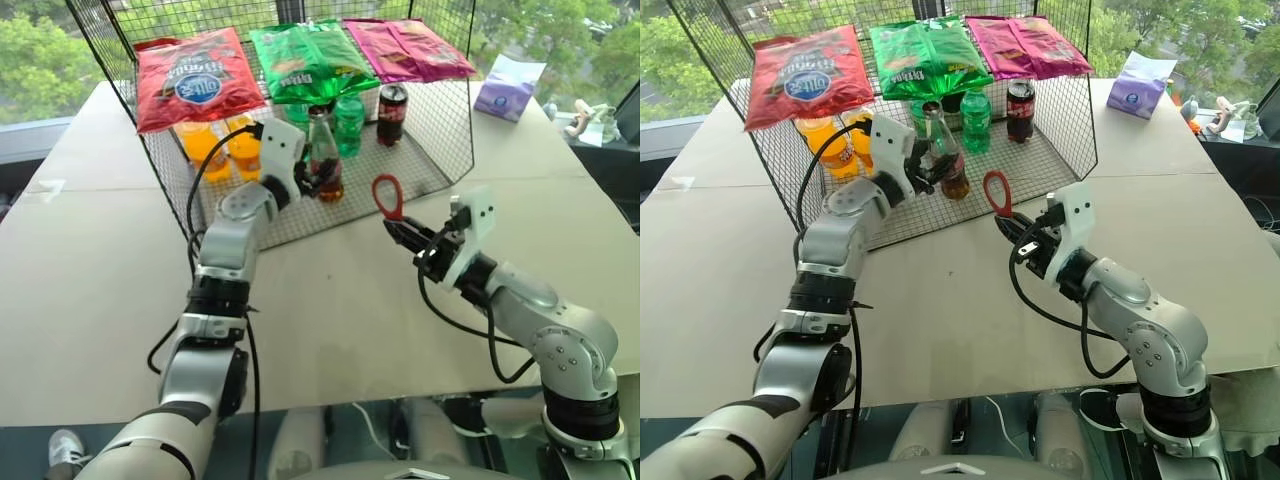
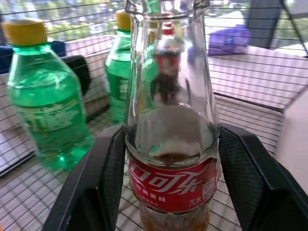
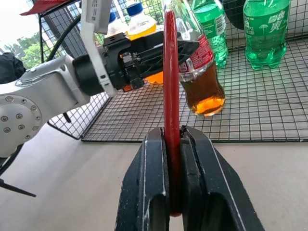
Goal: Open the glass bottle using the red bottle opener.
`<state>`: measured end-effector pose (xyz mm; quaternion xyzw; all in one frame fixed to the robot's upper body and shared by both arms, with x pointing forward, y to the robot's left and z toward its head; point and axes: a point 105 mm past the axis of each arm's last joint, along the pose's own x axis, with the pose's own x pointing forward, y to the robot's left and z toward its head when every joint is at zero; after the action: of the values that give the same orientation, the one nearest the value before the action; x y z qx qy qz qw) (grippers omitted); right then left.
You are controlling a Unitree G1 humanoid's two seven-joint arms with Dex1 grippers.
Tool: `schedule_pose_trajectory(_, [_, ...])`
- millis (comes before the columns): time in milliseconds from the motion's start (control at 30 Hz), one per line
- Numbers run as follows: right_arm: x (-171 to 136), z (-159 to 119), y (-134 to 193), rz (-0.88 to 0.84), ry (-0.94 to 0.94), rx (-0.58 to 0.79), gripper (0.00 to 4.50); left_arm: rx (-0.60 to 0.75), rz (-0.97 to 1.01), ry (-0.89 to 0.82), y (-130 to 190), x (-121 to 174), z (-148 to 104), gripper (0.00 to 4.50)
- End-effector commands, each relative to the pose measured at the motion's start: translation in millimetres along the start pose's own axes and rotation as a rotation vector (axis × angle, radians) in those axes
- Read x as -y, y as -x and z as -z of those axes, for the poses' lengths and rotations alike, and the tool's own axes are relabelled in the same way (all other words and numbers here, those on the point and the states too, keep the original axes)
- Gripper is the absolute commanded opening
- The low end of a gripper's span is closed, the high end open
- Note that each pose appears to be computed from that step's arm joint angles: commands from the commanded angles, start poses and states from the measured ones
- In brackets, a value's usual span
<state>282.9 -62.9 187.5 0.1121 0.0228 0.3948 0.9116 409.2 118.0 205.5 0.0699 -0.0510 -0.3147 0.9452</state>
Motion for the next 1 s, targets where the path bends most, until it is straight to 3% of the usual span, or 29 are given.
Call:
schedule_pose_trajectory(33, [-3,-12,3,-0.028,0.025,0.034,0.00,0.120,0.199,0.008,12,23,-37,2.33])
schedule_pose_trajectory(300, [1,-10,8,-0.018,0.044,0.011,0.00,0.072,0.455,0.012,53,51,-32,2.33])
schedule_pose_trajectory(467, [5,-3,13,-0.007,0.068,-0.037,0.00,0.013,0.504,-0.037,78,63,-12,2.33])
schedule_pose_trajectory(700, [2,4,12,-0.031,0.077,-0.073,0.00,-0.015,0.521,-0.006,88,75,5,2.33])
schedule_pose_trajectory(767, [-1,5,11,-0.043,0.079,-0.078,0.00,-0.012,0.519,0.004,89,76,6,3.36])
schedule_pose_trajectory(867, [-5,5,8,-0.064,0.087,-0.086,0.00,0.008,0.513,0.006,89,76,3,4.40])
schedule_pose_trajectory(1000, [-9,6,3,-0.091,0.092,-0.093,0.00,0.029,0.516,0.019,91,77,-1,4.40])
